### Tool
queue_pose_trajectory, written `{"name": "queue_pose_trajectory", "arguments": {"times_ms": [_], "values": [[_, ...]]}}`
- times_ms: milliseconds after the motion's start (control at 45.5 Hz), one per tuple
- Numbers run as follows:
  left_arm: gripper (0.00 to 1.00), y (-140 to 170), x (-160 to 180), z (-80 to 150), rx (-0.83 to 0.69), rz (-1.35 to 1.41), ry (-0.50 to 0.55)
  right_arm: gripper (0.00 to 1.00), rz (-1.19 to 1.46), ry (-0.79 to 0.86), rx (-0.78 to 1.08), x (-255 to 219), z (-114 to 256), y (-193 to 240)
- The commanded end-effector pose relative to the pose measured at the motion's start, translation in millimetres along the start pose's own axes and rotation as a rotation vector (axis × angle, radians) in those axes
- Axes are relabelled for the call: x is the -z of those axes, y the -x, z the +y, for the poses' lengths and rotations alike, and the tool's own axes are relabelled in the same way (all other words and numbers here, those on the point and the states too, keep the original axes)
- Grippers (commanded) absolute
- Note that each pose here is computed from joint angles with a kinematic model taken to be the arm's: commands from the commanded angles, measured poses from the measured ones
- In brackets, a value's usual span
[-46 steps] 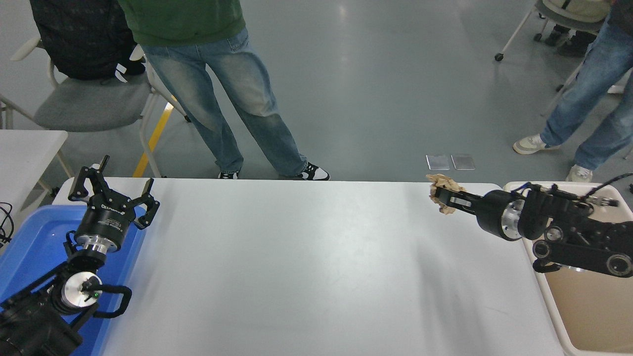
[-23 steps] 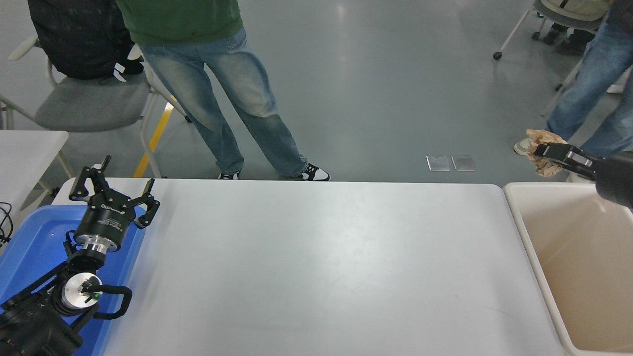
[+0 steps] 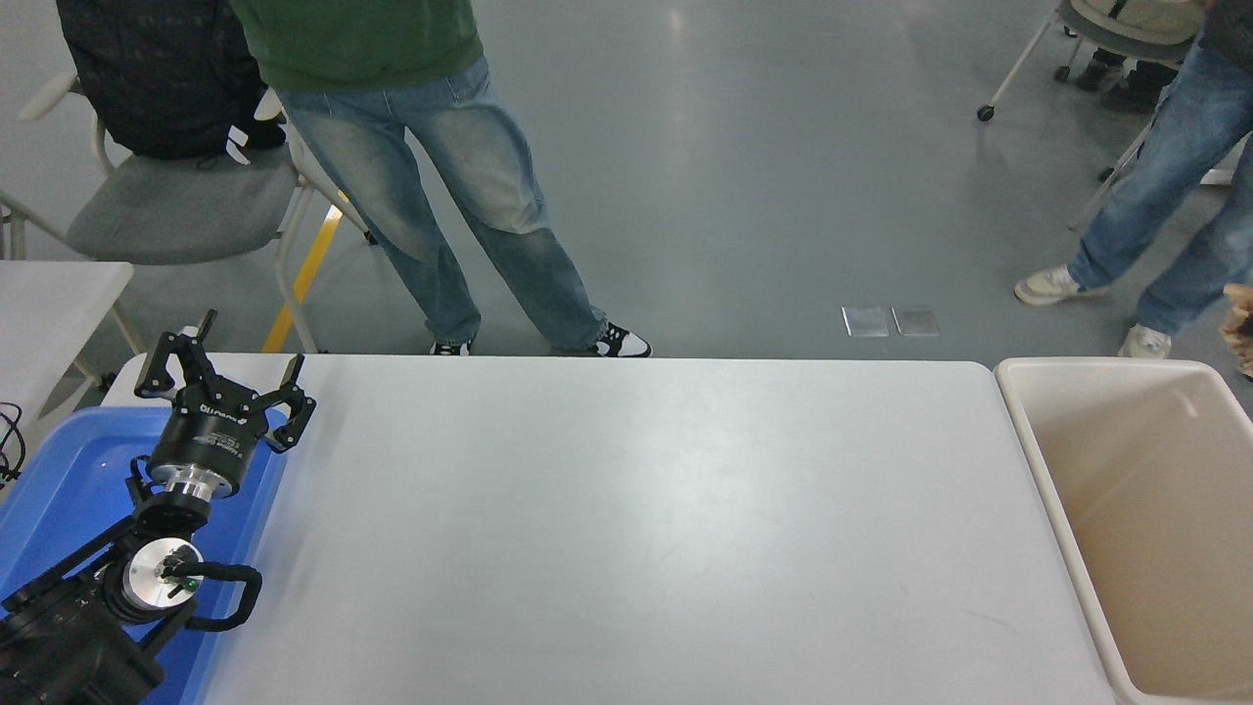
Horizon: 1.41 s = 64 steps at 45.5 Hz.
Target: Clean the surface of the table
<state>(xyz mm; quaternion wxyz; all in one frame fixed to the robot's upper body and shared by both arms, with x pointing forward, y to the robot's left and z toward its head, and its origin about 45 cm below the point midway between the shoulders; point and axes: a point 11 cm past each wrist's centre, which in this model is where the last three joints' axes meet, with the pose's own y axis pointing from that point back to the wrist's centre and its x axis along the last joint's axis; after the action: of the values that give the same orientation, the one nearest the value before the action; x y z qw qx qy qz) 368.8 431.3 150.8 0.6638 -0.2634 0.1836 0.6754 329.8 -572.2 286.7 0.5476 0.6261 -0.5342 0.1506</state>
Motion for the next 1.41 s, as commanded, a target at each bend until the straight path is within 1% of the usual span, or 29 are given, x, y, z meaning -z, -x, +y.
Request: {"name": "queue_pose_trajectory", "arguments": {"times_ms": [0, 132, 352, 440, 637, 967, 1385], "values": [[0.99, 0, 0, 0, 0.000, 0.000, -0.001, 0.00, -0.063, 0.142, -0.006, -54, -24, 26], [0.99, 0, 0, 0, 0.000, 0.000, 0.000, 0.00, -0.070, 0.179, -0.004, -66, -26, 35], [0.99, 0, 0, 0, 0.000, 0.000, 0.000, 0.00, -0.090, 0.279, -0.001, -93, -47, 71], [0.99, 0, 0, 0, 0.000, 0.000, 0.000, 0.00, -0.088, 0.305, -0.007, -97, -54, 82], [0.99, 0, 0, 0, 0.000, 0.000, 0.000, 0.00, -0.088, 0.342, -0.010, -98, -66, 106], [0.99, 0, 0, 0, 0.001, 0.001, 0.000, 0.00, -0.088, 0.358, -0.014, -77, -87, 141], [0.99, 0, 1, 0, 0.000, 0.002, 0.000, 0.00, -0.143, 0.395, -0.043, -80, -86, 140]]}}
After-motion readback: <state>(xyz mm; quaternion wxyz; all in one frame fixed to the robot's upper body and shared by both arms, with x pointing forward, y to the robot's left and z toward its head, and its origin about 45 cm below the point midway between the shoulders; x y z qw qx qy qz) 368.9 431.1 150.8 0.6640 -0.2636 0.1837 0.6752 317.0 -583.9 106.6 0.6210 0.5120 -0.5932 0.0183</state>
